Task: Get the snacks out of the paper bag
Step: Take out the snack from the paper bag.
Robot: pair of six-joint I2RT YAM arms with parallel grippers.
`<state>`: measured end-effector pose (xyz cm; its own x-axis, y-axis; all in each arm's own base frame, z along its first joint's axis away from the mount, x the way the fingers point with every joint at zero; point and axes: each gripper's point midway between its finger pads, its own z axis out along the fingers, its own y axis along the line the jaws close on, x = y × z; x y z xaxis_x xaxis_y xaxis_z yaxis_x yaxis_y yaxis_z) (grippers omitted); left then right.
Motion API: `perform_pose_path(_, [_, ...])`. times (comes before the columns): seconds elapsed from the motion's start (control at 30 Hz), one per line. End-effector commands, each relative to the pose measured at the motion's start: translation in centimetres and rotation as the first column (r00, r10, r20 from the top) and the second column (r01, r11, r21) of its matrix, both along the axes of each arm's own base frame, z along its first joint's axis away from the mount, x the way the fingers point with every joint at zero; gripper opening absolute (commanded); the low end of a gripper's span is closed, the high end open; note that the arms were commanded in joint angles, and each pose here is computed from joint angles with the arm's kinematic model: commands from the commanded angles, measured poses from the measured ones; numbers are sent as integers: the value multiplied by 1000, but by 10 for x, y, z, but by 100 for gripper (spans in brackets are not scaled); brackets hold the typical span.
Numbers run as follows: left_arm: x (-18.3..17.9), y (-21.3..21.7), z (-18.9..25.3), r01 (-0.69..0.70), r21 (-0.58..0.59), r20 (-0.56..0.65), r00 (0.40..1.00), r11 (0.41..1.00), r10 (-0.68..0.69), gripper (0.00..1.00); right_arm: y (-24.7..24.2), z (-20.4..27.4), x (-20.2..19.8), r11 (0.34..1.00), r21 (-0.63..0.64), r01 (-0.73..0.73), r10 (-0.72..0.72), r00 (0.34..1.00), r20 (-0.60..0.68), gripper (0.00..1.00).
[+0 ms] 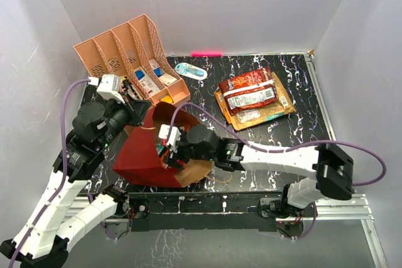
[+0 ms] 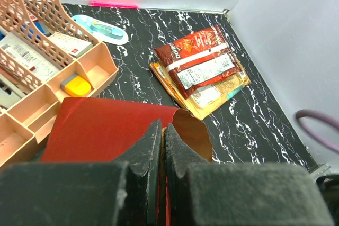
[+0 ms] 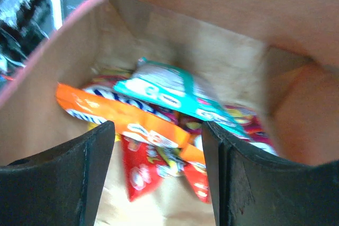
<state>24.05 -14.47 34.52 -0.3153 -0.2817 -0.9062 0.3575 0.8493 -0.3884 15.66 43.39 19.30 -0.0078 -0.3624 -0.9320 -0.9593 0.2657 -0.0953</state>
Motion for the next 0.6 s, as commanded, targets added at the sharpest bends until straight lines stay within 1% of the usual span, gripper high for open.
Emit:
perform_pose_path(0.0, [-3,14,4,-57,16,13,998,998,56,0,-35,39,28,982,-108,-154,184,903,387,69])
perform_pose_path(0.03, [-3,14,5,-57,14,15,998,998,57,0,-43,40,29,967,-148,-205,251,849,464,69])
perform_pose_path(0.07, [-2,13,6,-56,13,15,998,998,56,0,-49,43,30,950,-187,-250,312,782,540,69])
perform_pose_path(0.1, [-2,13,6,-57,15,16,998,998,57,0,-54,45,33,936,-223,-272,352,723,594,70])
perform_pose_path(0.17, [0,14,8,-60,20,18,998,998,60,0,-58,46,37,904,-297,-307,427,630,649,70])
perform_pose_path(0.23, [0,13,9,-59,22,23,998,998,58,0,-54,42,36,861,-367,-352,508,547,665,70])
perform_pose_path(0.27, [0,13,11,-56,19,27,998,998,56,0,-51,41,37,851,-382,-361,524,522,673,69])
perform_pose_path(0.37, [-1,14,13,-57,17,32,998,998,56,0,-39,39,46,833,-410,-372,550,477,685,67])
perform_pose_path(0.47, [-3,15,15,-59,10,40,997,998,58,0,-23,40,51,825,-407,-391,558,451,697,66])
perform_pose_path(0.57, [-4,13,13,-55,-17,33,998,998,56,0,-10,28,60,810,-434,-394,581,439,686,63])
